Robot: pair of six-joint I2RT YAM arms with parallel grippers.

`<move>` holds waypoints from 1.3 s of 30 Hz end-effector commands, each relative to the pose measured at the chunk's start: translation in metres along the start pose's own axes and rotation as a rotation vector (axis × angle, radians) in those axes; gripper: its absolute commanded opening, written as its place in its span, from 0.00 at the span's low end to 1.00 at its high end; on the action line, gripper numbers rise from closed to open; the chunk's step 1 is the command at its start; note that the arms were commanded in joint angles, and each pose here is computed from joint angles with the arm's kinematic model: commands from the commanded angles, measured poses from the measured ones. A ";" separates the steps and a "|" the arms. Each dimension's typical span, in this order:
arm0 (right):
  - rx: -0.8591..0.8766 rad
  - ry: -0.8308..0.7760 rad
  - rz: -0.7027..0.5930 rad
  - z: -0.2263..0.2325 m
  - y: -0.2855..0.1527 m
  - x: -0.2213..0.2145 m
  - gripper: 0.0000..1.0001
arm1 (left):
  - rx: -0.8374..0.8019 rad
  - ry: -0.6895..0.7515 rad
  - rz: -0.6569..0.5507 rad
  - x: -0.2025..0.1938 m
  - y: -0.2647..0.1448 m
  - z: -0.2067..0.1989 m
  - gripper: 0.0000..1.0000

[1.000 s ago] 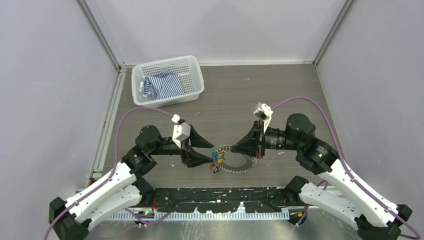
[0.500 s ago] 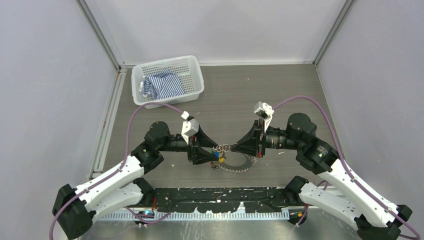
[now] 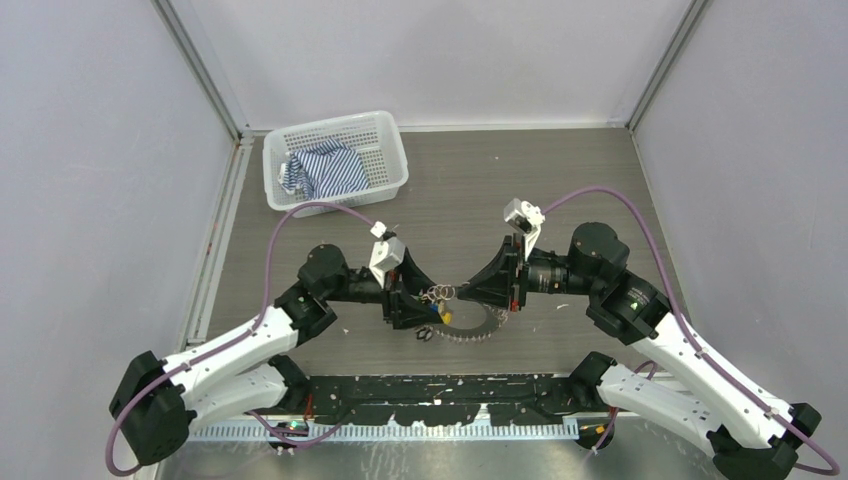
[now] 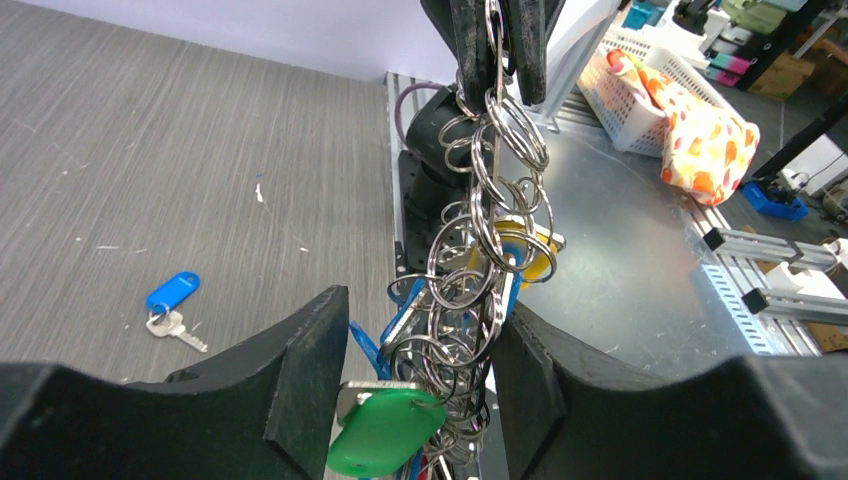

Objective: Remove the keys from the keyring

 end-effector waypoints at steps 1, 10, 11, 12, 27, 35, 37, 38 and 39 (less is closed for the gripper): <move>0.077 -0.081 -0.099 0.019 -0.002 0.024 0.01 | -0.032 0.026 -0.044 0.006 0.005 -0.004 0.50; 0.029 -0.057 -0.100 0.003 0.004 0.014 0.01 | -0.015 0.007 -0.067 0.007 0.009 -0.004 0.20; 0.019 -0.055 -0.100 0.000 0.005 0.013 0.01 | -0.011 0.006 -0.070 0.007 0.010 -0.004 0.15; 0.002 -0.047 -0.102 -0.003 0.006 0.012 0.01 | -0.003 0.004 -0.071 0.007 0.010 -0.003 0.09; -0.415 0.006 -0.216 -0.060 -0.006 0.001 0.69 | 0.433 0.027 0.000 -0.012 -0.007 0.041 0.00; -0.476 -0.044 -0.231 -0.064 -0.007 -0.003 0.64 | 0.552 0.043 0.097 -0.005 -0.011 0.055 0.00; -0.482 -0.066 -0.221 -0.063 -0.005 -0.004 0.63 | 0.546 0.049 0.103 -0.002 -0.010 0.055 0.00; -0.474 -0.069 -0.218 -0.063 -0.002 -0.005 0.63 | 0.540 0.056 0.095 0.000 -0.010 0.054 0.00; -0.462 -0.066 -0.214 -0.064 0.002 -0.007 0.63 | 0.535 0.062 0.090 0.001 -0.009 0.053 0.00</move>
Point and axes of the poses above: each gripper's point midway between its finger pads, its own y axis out along the fingers, its own z axis along the line the jaws close on, x = y × z, the point moved 6 cm from there along -y, back along the fingers, and after that the axes turned 7 degrees about y, right-handed, at the moved point
